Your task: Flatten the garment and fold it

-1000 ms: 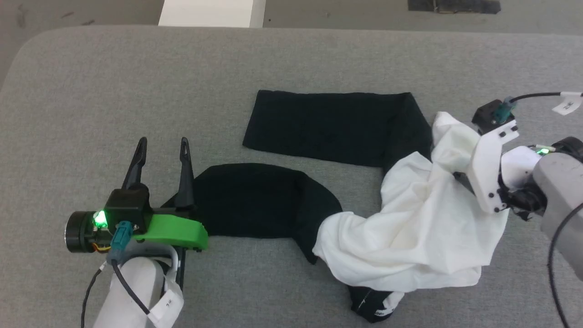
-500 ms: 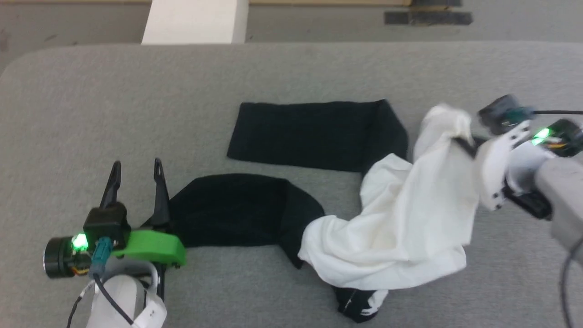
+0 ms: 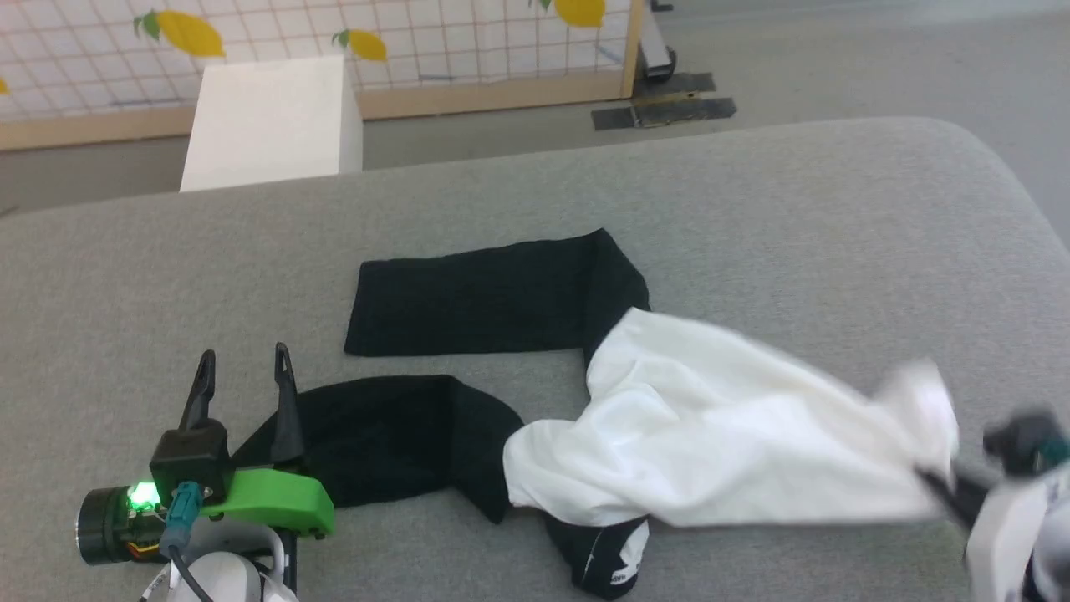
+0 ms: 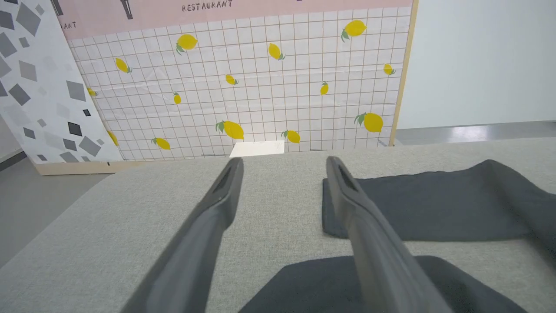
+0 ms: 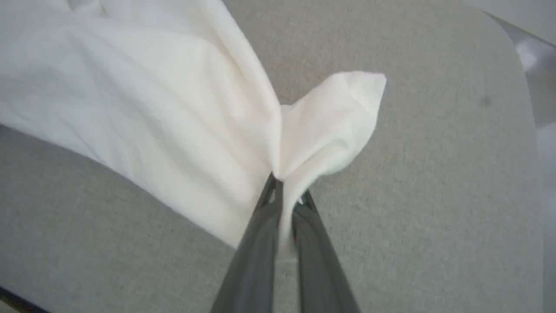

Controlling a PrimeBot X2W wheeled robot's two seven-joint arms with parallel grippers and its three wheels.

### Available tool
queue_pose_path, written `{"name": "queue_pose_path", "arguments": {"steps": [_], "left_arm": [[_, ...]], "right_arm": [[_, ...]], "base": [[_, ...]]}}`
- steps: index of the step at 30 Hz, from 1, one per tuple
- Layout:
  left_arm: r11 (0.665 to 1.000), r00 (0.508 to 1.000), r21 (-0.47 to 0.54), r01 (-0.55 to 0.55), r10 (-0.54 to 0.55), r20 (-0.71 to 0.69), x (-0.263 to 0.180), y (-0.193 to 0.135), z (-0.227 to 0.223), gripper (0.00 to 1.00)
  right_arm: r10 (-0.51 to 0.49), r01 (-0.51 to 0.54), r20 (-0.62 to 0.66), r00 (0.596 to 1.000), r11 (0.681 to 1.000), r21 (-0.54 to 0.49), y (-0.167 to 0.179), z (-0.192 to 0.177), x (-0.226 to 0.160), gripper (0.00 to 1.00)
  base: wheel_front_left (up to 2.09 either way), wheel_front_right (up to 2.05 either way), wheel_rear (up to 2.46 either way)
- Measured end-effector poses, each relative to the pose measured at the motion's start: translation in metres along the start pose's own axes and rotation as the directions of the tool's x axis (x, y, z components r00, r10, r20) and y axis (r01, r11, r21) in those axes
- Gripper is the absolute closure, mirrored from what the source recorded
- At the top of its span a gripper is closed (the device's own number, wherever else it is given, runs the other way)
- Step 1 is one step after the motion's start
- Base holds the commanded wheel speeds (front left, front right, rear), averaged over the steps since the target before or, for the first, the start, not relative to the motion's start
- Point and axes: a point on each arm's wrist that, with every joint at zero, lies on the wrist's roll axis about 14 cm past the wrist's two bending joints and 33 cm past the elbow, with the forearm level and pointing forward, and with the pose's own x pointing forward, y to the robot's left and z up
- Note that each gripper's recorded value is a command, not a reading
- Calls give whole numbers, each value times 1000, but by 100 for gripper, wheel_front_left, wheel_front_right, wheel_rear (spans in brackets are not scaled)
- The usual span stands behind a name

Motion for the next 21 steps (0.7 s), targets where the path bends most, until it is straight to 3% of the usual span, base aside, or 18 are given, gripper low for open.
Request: {"name": "queue_pose_path", "arguments": {"steps": [5,9,11,16,21], "left_arm": [[1000,1000,-1,22,-22,16,0,-6,6,0],[1000,1000,17,24,-24,10,-3,-5,4,0],[999,1000,24,22,-22,8,-6,-3,4,0],[999,1000,29,15,-15,4,-14,0,4,0],[999,1000,39,8,-9,13,-19,2,8,0]], "right_arm": [[45,-14,-173,984,985,173,46,-81,-20,100],[46,-2,-209,977,978,207,50,-90,-23,100],[27,11,-187,982,980,201,44,-83,-24,0],[-49,52,-23,999,987,154,13,-25,-25,0],[-51,47,180,982,999,27,0,68,-26,0]], "base": [[0,0,0],[0,0,0],[0,0,0],[0,0,0],[0,0,0]]}}
